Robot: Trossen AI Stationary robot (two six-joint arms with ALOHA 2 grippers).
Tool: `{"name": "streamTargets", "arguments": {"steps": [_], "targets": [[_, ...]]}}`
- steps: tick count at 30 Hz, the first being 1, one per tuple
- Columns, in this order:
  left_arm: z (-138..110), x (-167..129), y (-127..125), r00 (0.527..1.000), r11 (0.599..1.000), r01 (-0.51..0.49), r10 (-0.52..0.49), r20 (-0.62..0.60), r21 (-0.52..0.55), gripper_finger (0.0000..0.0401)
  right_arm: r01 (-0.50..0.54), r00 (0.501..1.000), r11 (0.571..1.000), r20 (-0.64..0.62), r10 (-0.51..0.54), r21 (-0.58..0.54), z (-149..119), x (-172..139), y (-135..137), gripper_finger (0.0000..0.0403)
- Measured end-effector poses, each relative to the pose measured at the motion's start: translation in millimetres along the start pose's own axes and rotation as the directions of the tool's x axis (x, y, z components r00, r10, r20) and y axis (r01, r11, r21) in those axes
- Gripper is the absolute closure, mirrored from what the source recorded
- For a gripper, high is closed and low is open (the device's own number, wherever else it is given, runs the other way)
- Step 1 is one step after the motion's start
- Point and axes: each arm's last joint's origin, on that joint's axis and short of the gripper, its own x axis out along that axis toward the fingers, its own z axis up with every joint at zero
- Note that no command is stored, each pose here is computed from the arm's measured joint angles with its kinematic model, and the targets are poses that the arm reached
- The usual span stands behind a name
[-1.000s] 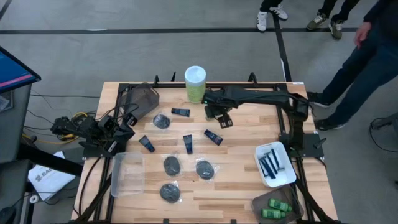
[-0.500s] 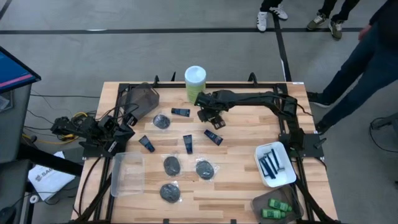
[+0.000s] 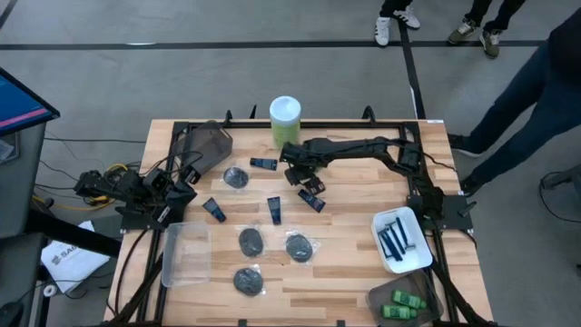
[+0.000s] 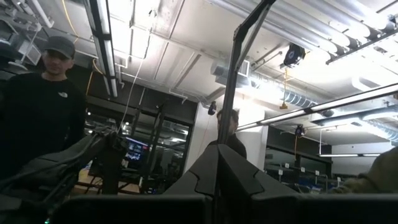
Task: Pick & Place Travel size toiletries
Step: Put the green shampoo into the bottom black bin
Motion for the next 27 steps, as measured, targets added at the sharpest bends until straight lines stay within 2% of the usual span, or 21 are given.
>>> {"name": "streamTargets", "arguments": {"steps": [4,14,19,27], "targets": [[0.2,-0.1,0.0,1.000,1.000,0.000,0.000,0.002,0.000,0.0398,0.005,1.000,1.000,0.025,-0.006,0.020,-0.6,0.0,-3.9,0.0159],[0.2,-0.1,0.0,1.000,1.000,0.000,0.000,0.001,0.000,0.0398,-0.001,1.000,0.999,0.019,0.001,0.034,-3.4,0.9,-5.8,0.0245],[0.2,-0.1,0.0,1.000,1.000,0.000,0.000,0.001,0.000,0.0398,-0.002,1.000,0.999,0.019,0.002,0.034,-3.4,0.9,-5.6,0.0256],[0.2,-0.1,0.0,1.000,1.000,0.001,-0.001,0.001,0.000,0.0398,-0.002,1.000,0.999,0.019,0.001,0.034,-3.4,0.9,-5.6,0.0254]]}}
